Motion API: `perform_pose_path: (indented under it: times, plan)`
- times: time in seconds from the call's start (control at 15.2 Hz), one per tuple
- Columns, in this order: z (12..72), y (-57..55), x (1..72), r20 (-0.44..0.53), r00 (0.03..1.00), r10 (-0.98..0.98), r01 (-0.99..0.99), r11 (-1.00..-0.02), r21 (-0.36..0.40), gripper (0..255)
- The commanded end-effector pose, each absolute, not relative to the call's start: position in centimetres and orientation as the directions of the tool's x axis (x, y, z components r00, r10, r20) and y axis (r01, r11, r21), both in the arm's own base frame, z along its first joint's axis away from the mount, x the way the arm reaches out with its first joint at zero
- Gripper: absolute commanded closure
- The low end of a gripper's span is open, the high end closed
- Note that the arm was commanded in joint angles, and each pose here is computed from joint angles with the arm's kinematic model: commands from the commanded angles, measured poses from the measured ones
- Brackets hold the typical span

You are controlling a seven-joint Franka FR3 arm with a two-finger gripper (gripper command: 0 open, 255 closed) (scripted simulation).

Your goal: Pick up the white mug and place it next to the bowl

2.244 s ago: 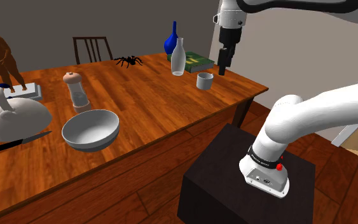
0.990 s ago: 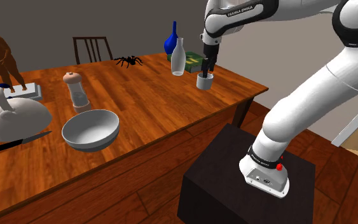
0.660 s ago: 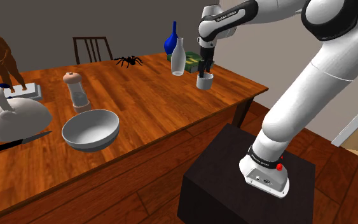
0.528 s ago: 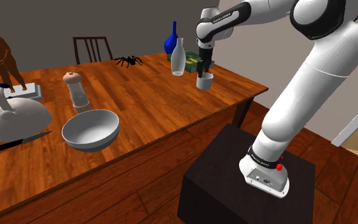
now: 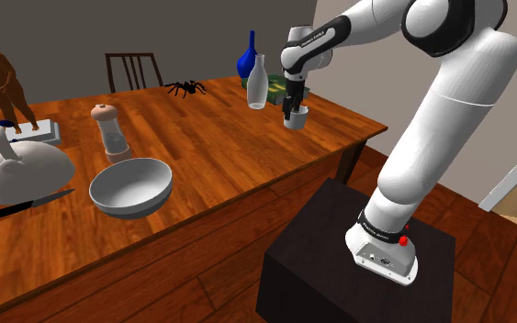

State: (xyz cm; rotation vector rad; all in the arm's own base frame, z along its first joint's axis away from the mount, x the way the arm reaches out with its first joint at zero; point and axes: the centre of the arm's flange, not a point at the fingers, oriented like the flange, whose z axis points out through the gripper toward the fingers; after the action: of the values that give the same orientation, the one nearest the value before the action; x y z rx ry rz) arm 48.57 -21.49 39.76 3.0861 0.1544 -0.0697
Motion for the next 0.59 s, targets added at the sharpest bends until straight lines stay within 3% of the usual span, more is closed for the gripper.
perform_pose_path:
  times: [0.0, 0.46, 0.53]
  plan:
    - [39.04, -21.56, 48.51, -0.047, 0.994, 0.099, 0.101, -0.994, 0.049, 0]
    - [39.04, -21.56, 48.52, -0.047, 0.994, 0.099, 0.101, -0.994, 0.049, 0]
    - [39.04, -21.56, 48.52, -0.047, 0.994, 0.099, 0.101, -0.994, 0.049, 255]
